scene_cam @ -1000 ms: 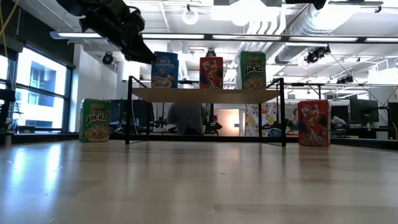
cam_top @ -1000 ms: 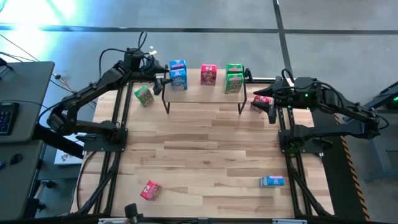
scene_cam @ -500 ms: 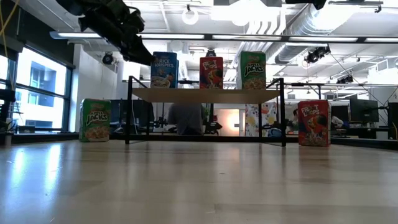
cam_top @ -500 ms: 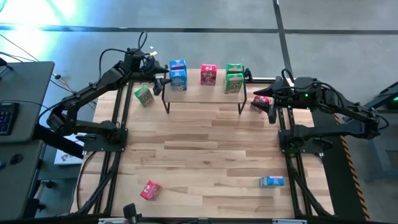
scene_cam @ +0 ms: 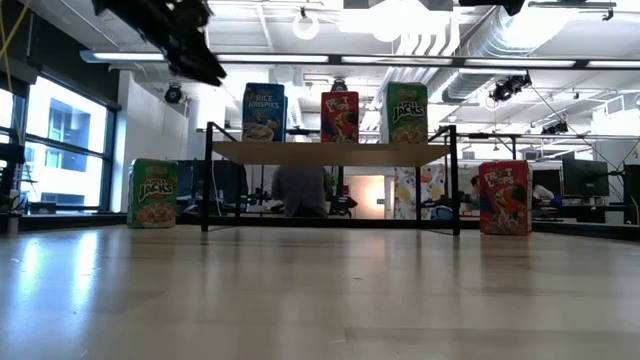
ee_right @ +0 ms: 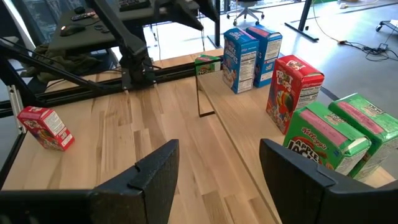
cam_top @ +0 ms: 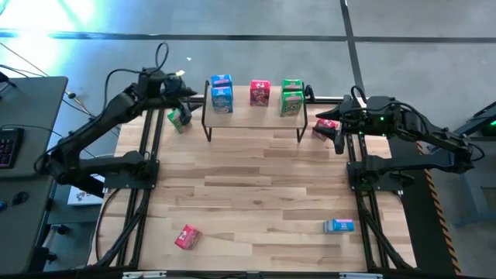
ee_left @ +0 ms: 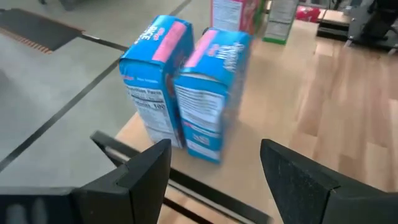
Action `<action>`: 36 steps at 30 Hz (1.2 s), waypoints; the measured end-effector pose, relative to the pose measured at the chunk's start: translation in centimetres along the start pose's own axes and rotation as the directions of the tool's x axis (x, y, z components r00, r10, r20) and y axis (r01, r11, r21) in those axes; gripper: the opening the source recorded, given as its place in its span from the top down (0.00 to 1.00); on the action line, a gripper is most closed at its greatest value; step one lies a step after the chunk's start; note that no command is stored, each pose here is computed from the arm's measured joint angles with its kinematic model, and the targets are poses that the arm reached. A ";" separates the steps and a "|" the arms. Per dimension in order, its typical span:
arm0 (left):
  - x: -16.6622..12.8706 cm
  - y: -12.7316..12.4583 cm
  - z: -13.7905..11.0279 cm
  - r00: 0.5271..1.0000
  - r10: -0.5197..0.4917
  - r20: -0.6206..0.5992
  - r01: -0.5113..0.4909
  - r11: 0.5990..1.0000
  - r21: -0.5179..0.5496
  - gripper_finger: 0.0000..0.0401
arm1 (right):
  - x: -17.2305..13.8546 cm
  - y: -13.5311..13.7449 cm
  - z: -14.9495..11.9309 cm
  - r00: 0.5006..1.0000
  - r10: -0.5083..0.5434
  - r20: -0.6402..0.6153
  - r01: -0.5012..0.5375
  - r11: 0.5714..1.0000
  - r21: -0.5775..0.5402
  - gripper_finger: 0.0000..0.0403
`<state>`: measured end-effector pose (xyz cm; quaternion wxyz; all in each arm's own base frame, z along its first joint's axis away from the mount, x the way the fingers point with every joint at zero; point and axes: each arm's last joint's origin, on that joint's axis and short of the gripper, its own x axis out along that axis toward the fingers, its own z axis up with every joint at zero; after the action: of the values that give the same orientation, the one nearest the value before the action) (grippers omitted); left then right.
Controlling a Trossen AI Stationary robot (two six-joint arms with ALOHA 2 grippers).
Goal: Stack cereal on shelf
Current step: Put the bottom red cereal box on the shelf aligned with the other red cereal box
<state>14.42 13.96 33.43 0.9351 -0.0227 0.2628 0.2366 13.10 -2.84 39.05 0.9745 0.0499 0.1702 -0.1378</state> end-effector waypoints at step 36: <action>-5.7 -15.4 -1.0 0.746 -0.417 -0.519 -0.098 0.703 -0.705 0.40 | 0.0 0.0 0.0 1.000 0.000 -0.001 0.000 1.000 0.000 0.46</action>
<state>16.70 -2.30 34.19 0.7237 -0.4753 0.4562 0.2057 13.11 -2.84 39.05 0.9744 0.0499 0.1705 -0.1377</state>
